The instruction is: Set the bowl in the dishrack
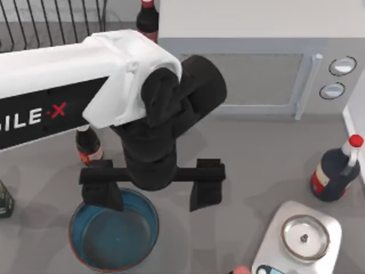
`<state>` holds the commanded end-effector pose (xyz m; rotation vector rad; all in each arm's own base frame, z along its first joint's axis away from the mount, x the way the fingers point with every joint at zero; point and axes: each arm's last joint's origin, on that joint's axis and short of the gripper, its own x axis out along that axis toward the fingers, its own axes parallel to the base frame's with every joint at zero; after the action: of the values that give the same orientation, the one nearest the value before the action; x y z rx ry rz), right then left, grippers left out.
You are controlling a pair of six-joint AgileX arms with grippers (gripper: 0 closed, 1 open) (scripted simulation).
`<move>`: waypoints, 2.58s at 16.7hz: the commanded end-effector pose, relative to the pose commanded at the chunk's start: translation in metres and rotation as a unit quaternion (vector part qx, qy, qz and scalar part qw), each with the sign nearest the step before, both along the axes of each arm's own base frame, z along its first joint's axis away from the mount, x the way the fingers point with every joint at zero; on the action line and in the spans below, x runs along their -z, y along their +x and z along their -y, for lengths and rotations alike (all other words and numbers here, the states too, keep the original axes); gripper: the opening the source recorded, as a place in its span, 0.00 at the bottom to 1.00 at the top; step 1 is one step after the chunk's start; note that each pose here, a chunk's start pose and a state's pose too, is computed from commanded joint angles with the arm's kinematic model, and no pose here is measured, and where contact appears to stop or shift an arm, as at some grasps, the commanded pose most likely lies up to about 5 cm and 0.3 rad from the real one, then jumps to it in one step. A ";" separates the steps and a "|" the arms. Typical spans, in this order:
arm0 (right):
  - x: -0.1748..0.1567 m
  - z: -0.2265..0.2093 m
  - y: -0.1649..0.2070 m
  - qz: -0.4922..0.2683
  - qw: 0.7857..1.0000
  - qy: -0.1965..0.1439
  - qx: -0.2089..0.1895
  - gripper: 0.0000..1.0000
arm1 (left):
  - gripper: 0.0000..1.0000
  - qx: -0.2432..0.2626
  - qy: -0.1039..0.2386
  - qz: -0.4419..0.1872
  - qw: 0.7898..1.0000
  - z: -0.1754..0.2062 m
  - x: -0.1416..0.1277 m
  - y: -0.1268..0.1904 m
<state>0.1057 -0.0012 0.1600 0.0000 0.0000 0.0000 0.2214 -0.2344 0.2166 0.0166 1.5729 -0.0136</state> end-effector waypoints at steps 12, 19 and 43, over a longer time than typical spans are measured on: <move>0.000 0.000 0.000 0.000 1.000 0.000 0.000 1.00 | 1.00 0.000 -0.001 0.001 1.000 0.000 0.089 -0.001; 0.000 0.000 0.000 0.000 1.000 0.000 0.000 1.00 | 0.55 0.000 -0.001 0.001 1.000 0.000 0.089 -0.001; 0.000 0.000 0.000 0.000 1.000 0.000 0.000 1.00 | 0.00 0.001 0.003 -0.003 1.000 0.018 0.018 0.011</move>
<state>0.1057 -0.0012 0.1600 0.0000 0.0000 0.0000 0.2327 -0.2526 0.1988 0.0231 1.5784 -0.0107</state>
